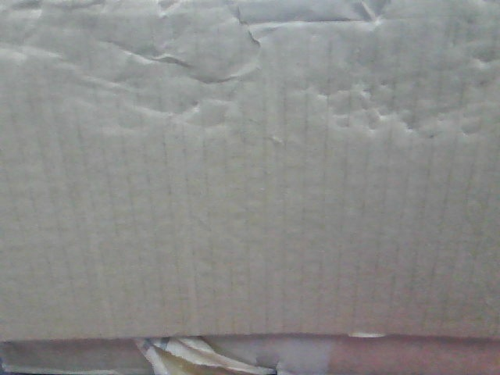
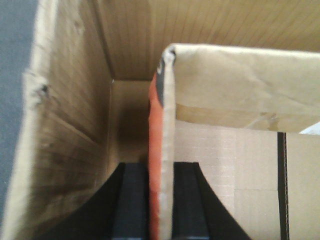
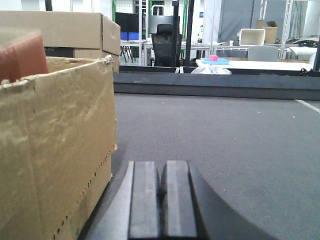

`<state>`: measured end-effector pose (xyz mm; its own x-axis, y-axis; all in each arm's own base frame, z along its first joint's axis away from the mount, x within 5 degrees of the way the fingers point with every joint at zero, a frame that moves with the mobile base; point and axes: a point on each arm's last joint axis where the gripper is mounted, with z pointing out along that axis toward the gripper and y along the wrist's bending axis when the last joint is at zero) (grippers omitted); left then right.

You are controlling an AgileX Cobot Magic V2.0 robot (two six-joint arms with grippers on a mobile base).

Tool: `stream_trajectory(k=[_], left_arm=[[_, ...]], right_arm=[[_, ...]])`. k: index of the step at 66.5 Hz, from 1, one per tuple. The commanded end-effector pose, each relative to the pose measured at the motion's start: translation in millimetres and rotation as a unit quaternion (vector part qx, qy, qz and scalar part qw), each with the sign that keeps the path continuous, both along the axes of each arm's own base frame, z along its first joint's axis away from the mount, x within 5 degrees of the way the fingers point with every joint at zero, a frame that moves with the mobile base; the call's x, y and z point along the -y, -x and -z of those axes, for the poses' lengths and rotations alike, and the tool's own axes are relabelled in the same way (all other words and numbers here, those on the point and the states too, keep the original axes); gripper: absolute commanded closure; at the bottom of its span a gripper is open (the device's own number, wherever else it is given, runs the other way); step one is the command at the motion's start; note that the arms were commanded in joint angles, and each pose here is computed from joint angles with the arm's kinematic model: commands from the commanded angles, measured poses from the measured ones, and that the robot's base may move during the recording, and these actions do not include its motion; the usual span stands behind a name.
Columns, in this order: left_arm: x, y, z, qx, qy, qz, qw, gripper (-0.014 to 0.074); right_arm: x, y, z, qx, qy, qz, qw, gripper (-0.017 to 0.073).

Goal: Stack two boxes on right shelf middle

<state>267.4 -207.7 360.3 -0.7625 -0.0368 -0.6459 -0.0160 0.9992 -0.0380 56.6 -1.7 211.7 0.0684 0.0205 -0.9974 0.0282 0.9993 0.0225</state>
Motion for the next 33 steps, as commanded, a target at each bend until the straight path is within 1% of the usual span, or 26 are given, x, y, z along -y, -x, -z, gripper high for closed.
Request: stream_trajectory(k=[1,4,12,17,22,27,33], left_arm=[[2.3,-3.9,1.4,0.007,0.013,0.000,1.000,0.0704],[4.2,-5.5,5.6,0.000,0.009,-0.001,1.000,0.0704],[7.2,-6.4,10.5,-0.011,0.012,0.000,1.000,0.0704],[7.0,-6.5,10.4,-0.010,0.011,0.001,1.000,0.0683],[6.6,-6.7,10.2,-0.009,0.008,0.000,1.000,0.0619],[4.7,-7.1,10.0,-0.006,-0.004,-0.002,1.000,0.0489],[1.6,-6.2,9.1,-0.008,-0.015,-0.008,1.000,0.0403]], right_arm=[[0.0,0.5,-2.2,0.013,0.002,0.000,1.000,0.0724],[0.0,0.5,-2.2,0.013,0.002,0.000,1.000,0.0724],[0.0,0.5,-2.2,0.013,0.002,0.000,1.000,0.0724],[0.0,0.5,-2.2,0.013,0.002,0.000,1.000,0.0724],[0.0,0.5,-2.2,0.013,0.002,0.000,1.000,0.0724],[0.0,0.5,-2.2,0.013,0.002,0.000,1.000,0.0724],[0.0,0.5,-2.2,0.013,0.002,0.000,1.000,0.0724]])
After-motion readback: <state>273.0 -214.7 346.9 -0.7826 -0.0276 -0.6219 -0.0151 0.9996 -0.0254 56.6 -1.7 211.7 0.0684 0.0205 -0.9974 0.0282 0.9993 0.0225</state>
